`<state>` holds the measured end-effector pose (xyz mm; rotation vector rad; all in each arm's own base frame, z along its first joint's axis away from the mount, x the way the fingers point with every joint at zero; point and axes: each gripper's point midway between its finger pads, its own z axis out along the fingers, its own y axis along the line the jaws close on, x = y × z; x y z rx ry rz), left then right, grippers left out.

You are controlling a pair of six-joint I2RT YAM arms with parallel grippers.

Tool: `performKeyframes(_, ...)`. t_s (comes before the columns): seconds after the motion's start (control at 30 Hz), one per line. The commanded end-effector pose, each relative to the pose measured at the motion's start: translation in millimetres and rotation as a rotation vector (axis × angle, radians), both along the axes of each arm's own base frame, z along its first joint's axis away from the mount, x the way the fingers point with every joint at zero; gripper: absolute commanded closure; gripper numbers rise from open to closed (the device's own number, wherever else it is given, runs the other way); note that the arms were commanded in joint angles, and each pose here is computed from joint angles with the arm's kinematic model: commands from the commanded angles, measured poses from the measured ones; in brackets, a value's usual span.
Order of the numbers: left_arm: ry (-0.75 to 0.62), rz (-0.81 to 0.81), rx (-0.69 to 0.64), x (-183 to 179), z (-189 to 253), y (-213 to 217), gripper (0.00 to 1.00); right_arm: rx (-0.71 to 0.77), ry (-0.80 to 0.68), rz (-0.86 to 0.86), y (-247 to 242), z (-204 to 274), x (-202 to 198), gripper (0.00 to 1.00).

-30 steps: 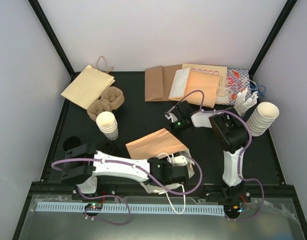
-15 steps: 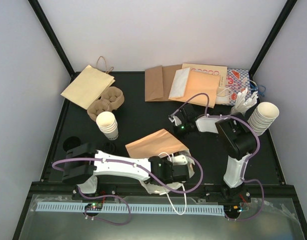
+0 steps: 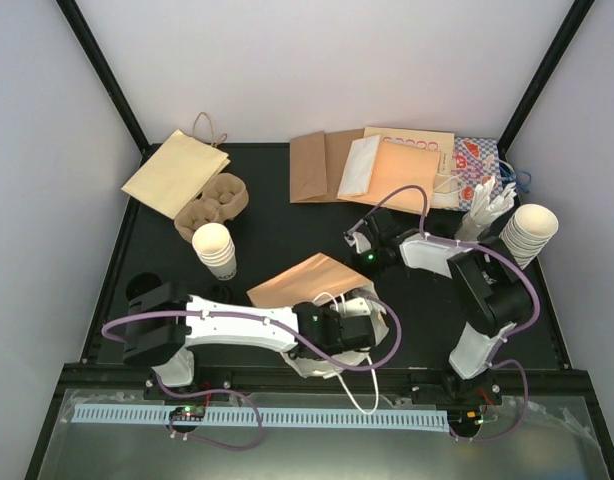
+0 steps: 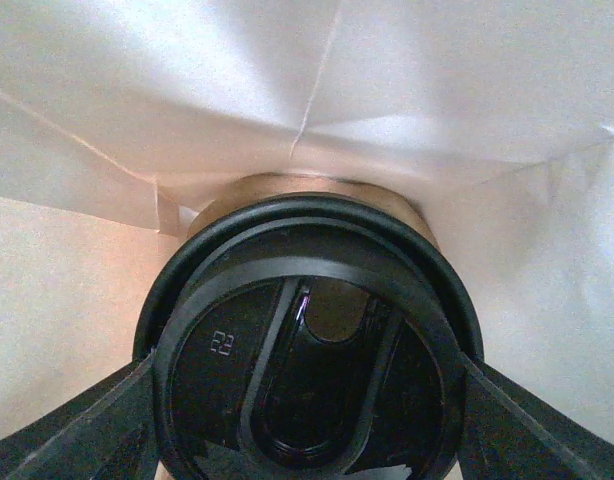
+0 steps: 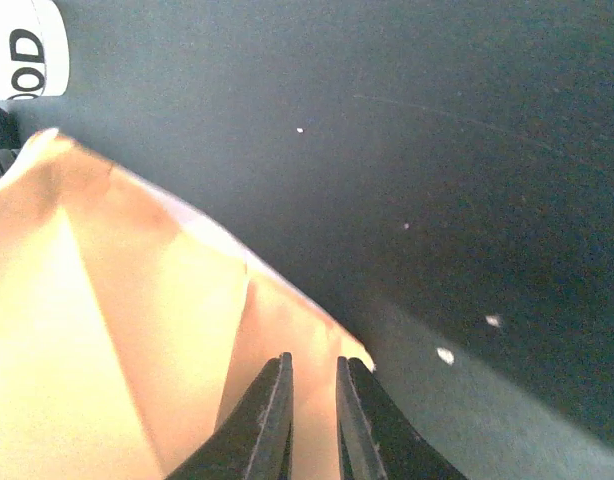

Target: Pack the takeout coffee

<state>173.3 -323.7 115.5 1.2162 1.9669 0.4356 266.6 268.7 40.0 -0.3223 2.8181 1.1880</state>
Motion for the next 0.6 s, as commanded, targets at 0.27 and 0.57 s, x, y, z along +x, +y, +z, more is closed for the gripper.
performKeyframes(0.27,0.258,0.072,-0.104,12.7,-5.3,20.7,0.65,-0.285,-0.223,-0.206,-75.7,55.3,30.6,0.8)
performKeyframes(0.57,0.475,0.188,-0.188,40.9,-8.6,38.5,0.65,-0.341,-0.324,-0.249,-102.6,92.4,26.8,0.78)
